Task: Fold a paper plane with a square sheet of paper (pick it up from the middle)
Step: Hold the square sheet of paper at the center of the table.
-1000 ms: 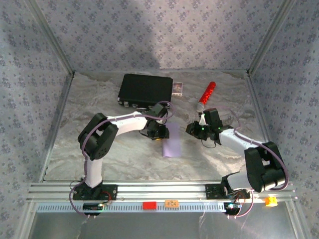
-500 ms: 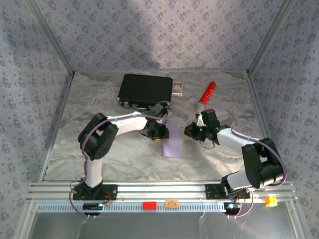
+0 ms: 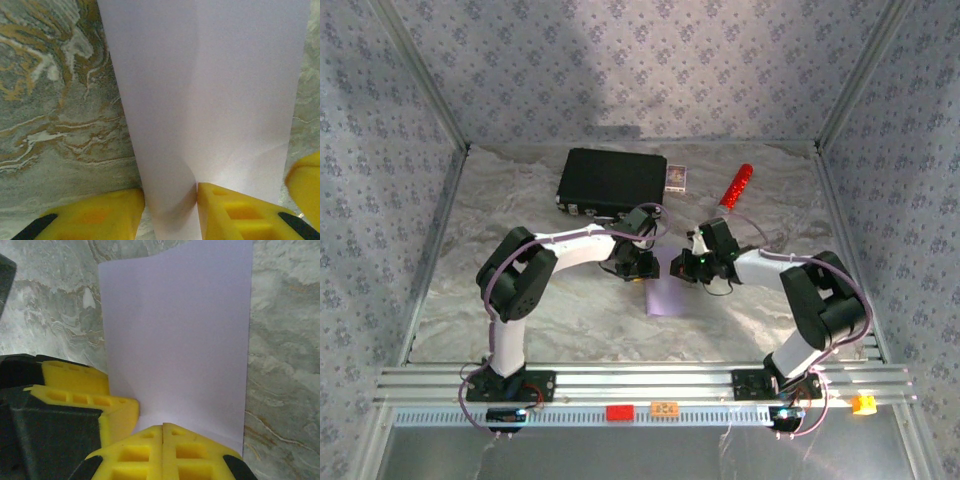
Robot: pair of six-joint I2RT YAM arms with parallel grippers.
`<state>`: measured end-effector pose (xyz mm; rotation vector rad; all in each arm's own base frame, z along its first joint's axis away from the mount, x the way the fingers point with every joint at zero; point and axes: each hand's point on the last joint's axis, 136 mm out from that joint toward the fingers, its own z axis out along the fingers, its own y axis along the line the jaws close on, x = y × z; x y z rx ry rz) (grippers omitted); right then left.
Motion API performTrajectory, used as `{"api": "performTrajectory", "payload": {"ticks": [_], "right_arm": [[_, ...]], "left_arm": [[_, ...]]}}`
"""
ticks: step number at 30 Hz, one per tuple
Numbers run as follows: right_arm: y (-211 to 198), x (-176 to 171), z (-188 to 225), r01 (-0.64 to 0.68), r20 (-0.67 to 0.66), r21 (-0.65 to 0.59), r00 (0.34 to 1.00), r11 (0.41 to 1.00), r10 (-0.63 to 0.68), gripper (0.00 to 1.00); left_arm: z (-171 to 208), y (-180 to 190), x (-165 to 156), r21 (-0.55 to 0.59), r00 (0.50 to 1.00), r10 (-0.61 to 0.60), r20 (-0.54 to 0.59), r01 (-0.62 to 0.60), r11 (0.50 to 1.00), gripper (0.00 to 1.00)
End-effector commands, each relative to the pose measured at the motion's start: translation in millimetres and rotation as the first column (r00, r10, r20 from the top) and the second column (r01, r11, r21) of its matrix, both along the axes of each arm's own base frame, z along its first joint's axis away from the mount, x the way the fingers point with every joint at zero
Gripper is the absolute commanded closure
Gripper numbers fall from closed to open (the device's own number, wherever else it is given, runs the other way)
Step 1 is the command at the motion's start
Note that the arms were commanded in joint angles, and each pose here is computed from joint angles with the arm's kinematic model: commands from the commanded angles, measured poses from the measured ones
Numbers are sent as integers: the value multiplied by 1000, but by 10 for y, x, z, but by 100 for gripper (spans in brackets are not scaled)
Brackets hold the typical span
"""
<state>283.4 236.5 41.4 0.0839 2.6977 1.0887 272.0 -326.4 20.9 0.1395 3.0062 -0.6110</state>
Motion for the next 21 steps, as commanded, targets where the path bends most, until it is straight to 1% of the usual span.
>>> {"api": "performTrajectory", "payload": {"ticks": [1,12,19,21], "right_arm": [[86,18,-1,-14,-18,17,1000,1000,15,96],[58,-94,-164,-33,-58,-11,998,999,32,96],[-130,-219,-406,-41,-91,-123,995,992,30,96],[-172,-270,-487,-40,-118,-142,993,989,24,96]], "left_arm": [[-462,541,89,228,998,63,16,-65,971,63],[-473,545,83,229,998,65,13,-66,971,63],[-470,535,86,226,998,65,13,-66,972,63],[-457,522,92,219,998,65,16,-67,973,63]]}}
